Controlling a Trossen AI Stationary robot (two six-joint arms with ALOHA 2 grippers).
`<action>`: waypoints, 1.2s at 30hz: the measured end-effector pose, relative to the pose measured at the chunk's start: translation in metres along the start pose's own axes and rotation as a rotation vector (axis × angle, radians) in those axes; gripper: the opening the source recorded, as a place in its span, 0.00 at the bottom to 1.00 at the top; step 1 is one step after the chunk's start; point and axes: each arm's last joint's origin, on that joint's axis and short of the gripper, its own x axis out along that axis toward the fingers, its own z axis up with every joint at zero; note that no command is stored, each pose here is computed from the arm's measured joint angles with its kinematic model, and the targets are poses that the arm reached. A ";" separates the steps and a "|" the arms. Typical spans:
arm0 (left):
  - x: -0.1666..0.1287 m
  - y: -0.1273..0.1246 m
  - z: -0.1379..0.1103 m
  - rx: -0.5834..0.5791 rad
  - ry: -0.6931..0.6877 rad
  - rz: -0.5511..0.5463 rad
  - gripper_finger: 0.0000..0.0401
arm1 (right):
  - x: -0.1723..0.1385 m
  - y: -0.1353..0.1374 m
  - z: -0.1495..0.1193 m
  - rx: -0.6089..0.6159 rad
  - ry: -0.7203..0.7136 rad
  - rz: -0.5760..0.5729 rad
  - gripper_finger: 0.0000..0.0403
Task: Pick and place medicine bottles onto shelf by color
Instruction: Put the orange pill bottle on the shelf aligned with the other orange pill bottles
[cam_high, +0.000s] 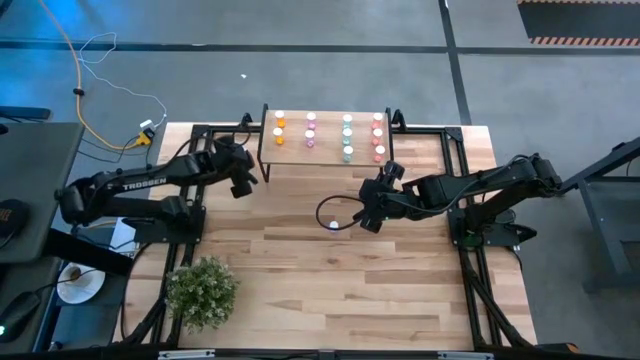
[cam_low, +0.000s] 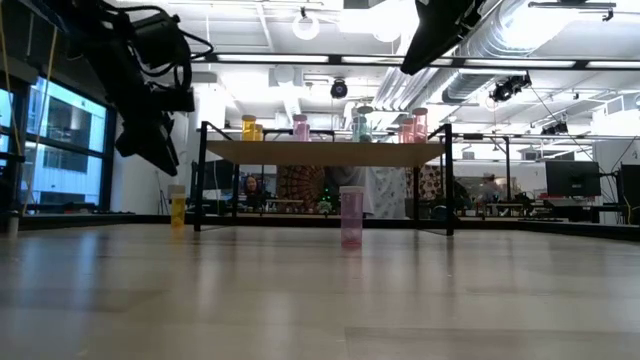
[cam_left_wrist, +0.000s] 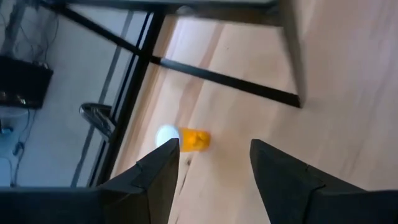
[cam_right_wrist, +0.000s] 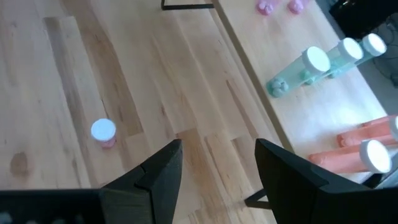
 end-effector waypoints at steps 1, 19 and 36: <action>0.001 0.002 -0.001 -0.021 0.005 0.001 0.47 | 0.000 0.000 0.000 0.000 -0.002 -0.007 0.48; 0.003 0.032 0.002 -0.252 -0.022 -0.073 0.46 | 0.000 -0.001 0.001 0.010 -0.011 -0.029 0.48; 0.029 0.041 0.019 -0.246 0.142 -0.109 0.46 | 0.000 -0.001 0.000 0.033 -0.009 -0.021 0.48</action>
